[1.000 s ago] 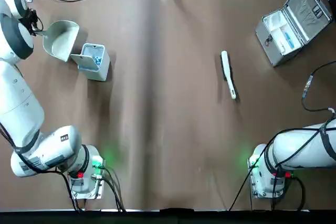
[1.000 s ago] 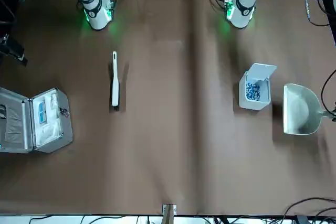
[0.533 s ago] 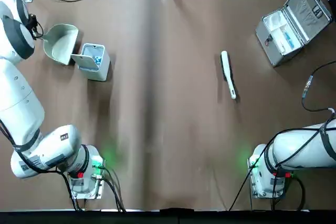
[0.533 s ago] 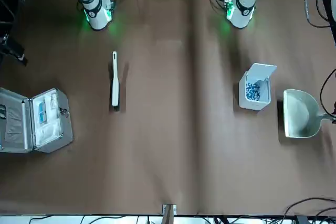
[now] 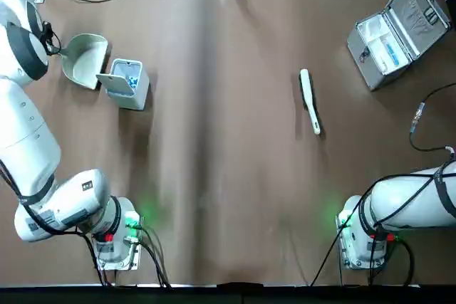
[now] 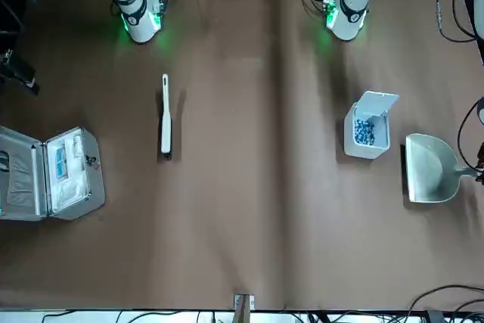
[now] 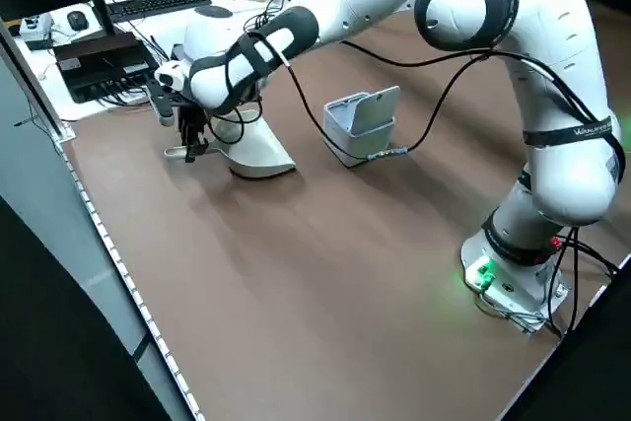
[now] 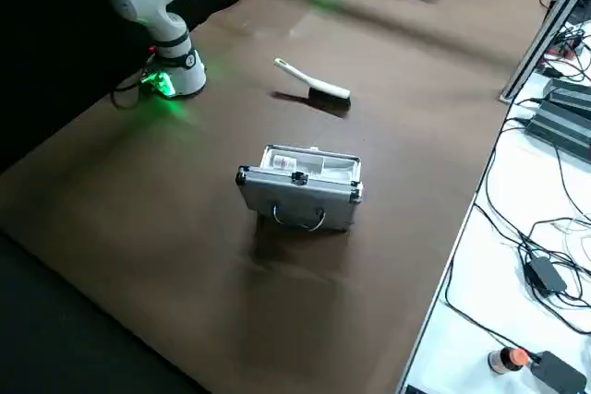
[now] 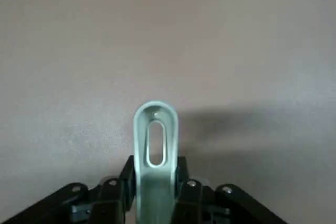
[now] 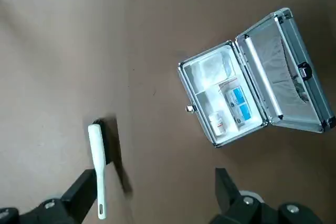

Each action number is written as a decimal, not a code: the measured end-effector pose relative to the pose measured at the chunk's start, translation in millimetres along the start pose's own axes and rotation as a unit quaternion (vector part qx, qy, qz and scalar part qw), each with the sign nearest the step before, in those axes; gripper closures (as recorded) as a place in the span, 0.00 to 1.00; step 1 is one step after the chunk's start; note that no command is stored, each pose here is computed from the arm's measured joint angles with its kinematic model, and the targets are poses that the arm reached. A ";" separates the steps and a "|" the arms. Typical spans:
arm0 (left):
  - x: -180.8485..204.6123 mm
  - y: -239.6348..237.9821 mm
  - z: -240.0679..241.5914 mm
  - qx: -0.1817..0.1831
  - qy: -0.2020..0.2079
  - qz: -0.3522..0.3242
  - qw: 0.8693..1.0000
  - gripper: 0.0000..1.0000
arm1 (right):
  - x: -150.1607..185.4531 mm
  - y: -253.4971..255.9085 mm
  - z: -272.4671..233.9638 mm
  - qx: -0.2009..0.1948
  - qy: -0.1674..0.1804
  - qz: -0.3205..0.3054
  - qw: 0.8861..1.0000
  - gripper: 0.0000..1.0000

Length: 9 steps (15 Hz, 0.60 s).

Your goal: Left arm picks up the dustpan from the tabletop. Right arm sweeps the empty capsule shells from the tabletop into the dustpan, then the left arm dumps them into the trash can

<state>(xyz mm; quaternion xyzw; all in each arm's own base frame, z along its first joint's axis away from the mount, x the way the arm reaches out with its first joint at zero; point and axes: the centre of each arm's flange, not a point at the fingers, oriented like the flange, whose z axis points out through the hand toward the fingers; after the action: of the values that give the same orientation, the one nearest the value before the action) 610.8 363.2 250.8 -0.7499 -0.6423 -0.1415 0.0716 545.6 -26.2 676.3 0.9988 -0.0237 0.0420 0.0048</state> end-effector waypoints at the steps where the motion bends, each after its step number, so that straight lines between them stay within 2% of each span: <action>1: -0.5 -0.6 1.2 0.000 0.000 0.000 1.000 0.67 | 0.0 -0.4 0.0 0.000 0.000 0.000 1.000 0.01; 6: 1.7 -3.6 3.0 0.001 0.000 -0.002 1.000 0.65 | 0.1 -0.1 -0.1 0.000 0.000 0.000 1.000 0.01; 9: 1.7 -3.6 3.0 0.001 0.000 -0.002 1.000 0.58 | 0.2 -0.1 -0.2 0.000 0.001 0.000 1.000 0.01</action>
<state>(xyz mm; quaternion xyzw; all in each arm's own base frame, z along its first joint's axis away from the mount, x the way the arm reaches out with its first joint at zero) 607.9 366.3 248.2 -0.7483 -0.6441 -0.1415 0.0719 545.8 -26.2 676.5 0.9988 -0.0236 0.0431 0.0048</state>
